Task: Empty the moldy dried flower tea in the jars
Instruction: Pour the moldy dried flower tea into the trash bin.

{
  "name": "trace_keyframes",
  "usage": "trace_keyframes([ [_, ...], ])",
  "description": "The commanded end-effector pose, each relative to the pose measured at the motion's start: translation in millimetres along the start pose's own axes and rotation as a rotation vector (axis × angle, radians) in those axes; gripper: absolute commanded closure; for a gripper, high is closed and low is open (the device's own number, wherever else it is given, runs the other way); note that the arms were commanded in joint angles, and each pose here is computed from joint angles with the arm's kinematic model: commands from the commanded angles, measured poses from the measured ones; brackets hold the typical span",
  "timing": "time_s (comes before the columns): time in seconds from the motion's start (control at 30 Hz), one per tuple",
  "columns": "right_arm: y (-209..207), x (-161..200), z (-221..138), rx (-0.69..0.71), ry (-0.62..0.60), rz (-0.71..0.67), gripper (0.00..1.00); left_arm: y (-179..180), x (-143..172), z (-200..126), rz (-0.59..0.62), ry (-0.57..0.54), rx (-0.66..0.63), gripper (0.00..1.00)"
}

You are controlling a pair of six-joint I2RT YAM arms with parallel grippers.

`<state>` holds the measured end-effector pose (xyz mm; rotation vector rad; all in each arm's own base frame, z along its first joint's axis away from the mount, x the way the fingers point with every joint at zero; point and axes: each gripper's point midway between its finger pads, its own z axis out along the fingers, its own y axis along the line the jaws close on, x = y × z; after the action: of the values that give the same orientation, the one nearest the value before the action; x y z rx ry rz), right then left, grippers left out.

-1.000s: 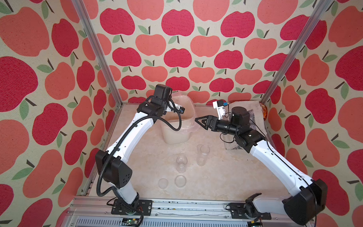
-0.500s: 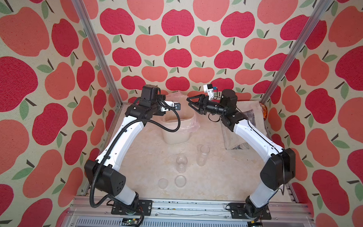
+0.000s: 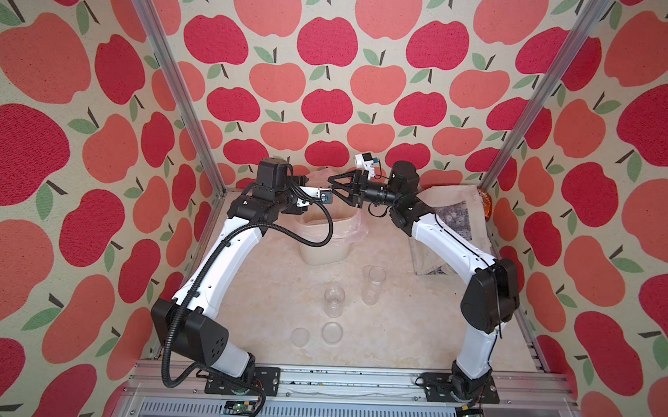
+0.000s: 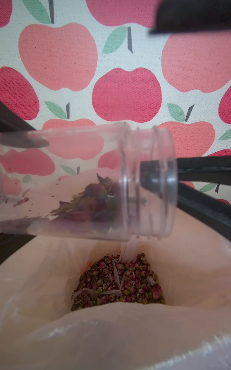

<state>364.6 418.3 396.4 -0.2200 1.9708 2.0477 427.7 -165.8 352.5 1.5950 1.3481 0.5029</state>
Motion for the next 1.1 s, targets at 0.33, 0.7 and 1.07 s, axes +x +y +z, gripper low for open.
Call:
trace_keyframes([
  [0.33, 3.5, 4.2, 15.8, -0.039, 0.038, 0.015, 0.92, -2.1, -3.8, -3.2, -0.002, -0.029, -0.024, 1.0],
  [0.7, 4.4, -6.1, 12.1, -0.103, 0.01, 0.005, 1.0, 18.4, -1.5, -14.4, -0.113, -0.063, -0.129, 0.31],
  [1.07, 23.0, -12.5, 7.9, -0.159, -0.025, -0.036, 1.0, 31.3, 3.7, -38.1, -0.27, -0.11, -0.224, 0.01],
])
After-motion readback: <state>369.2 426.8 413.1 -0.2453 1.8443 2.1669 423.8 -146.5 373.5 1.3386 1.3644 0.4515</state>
